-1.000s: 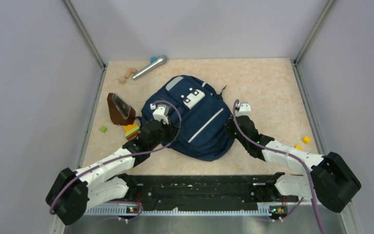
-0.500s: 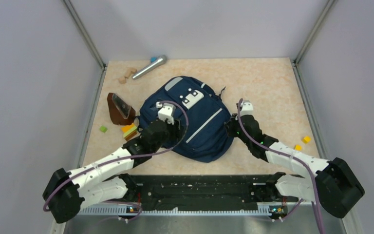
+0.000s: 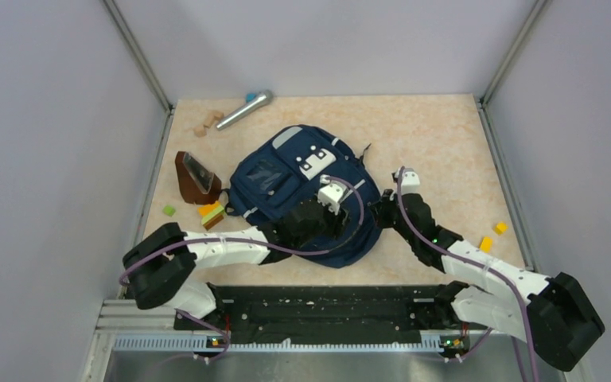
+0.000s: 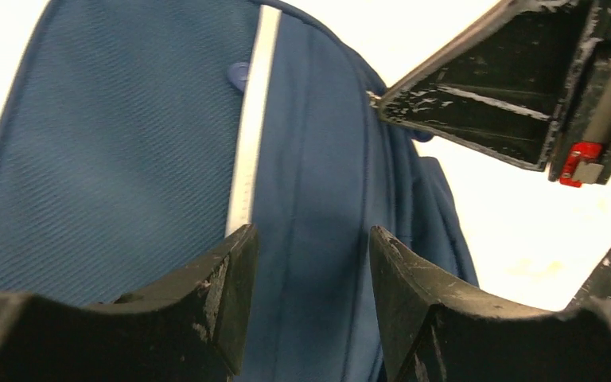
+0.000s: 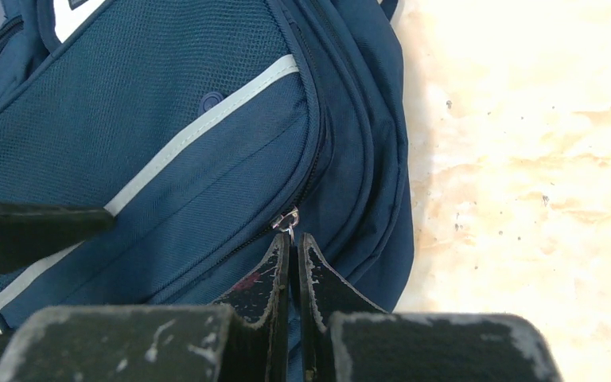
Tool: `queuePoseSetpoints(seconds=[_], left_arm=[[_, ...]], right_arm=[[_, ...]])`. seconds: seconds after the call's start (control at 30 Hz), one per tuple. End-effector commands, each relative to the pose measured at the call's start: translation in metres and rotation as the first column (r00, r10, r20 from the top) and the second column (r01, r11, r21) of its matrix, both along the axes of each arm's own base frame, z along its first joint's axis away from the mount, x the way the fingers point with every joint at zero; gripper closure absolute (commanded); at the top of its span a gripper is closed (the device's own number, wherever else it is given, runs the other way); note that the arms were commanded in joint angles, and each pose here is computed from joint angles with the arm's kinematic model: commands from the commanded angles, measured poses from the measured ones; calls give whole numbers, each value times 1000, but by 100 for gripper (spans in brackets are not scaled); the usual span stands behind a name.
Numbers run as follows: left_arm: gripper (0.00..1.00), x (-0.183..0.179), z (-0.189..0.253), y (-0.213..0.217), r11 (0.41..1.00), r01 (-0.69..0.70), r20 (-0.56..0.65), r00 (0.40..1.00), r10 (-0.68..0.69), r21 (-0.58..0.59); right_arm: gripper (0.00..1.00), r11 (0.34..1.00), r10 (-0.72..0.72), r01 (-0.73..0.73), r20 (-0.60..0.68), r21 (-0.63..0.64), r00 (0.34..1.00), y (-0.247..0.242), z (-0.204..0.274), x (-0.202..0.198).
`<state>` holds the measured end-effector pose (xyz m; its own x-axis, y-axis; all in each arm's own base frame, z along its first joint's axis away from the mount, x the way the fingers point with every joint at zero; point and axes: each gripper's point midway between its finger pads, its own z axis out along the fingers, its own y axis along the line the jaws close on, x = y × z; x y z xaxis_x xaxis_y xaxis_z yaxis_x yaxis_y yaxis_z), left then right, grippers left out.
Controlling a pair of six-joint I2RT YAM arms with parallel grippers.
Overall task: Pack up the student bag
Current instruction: Zip the student bag at the center of the board.
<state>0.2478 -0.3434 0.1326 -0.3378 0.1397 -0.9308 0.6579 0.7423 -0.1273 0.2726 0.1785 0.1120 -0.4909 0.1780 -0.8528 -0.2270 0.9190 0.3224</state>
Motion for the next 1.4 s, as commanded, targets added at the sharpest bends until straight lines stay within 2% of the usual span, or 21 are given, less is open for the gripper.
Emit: queuePoseSetpoints(seconds=[0.0, 0.27, 0.5, 0.57, 0.73, 0.8, 0.87, 1.0, 1.13, 1.23, 1.3, 1.37], left_arm=[[41, 3, 44, -41, 985, 98, 104, 991, -84, -141], [39, 8, 30, -58, 986, 129, 108, 987, -117, -110], [40, 27, 10, -55, 998, 45, 145, 988, -50, 36], [45, 29, 9, -54, 998, 33, 159, 986, -42, 57], [67, 32, 3, -52, 997, 5, 170, 985, -19, 82], [68, 32, 0, -51, 996, 4, 165, 986, -19, 89], [67, 28, -4, -52, 996, 18, 156, 987, -32, 93], [57, 20, -9, -58, 994, 65, 143, 987, -77, 89], [49, 21, -19, -57, 992, 57, 133, 989, -71, 111], [48, 24, -26, -52, 991, 27, 130, 991, -45, 133], [52, 29, -30, -47, 987, -19, 132, 991, -2, 158], [66, 34, -32, -41, 982, -69, 137, 990, 45, 178]], right_arm=[[100, 999, -36, 36, 36, 1, 999, -9, 8, 4], [100, 999, -34, 34, 40, 5, 999, -9, 8, 3], [100, 999, -33, 33, 46, 11, 998, -9, 8, 3], [100, 999, -37, 37, 48, 9, 998, -10, 8, 3], [100, 997, -75, 76, 36, -6, 996, -15, 3, 7], [100, 996, -85, 85, 32, 3, 996, -14, 2, 9], [100, 996, -89, 88, 31, 12, 996, -13, 1, 10], [100, 995, -94, 93, 28, 26, 995, -11, 0, 12], [100, 996, -90, 89, 27, 30, 996, -9, 1, 12], [100, 995, -93, 93, 28, 30, 995, -10, 2, 11], [100, 995, -98, 97, 31, 30, 995, -11, 3, 12], [100, 994, -104, 104, 27, 22, 994, -13, 1, 12]])
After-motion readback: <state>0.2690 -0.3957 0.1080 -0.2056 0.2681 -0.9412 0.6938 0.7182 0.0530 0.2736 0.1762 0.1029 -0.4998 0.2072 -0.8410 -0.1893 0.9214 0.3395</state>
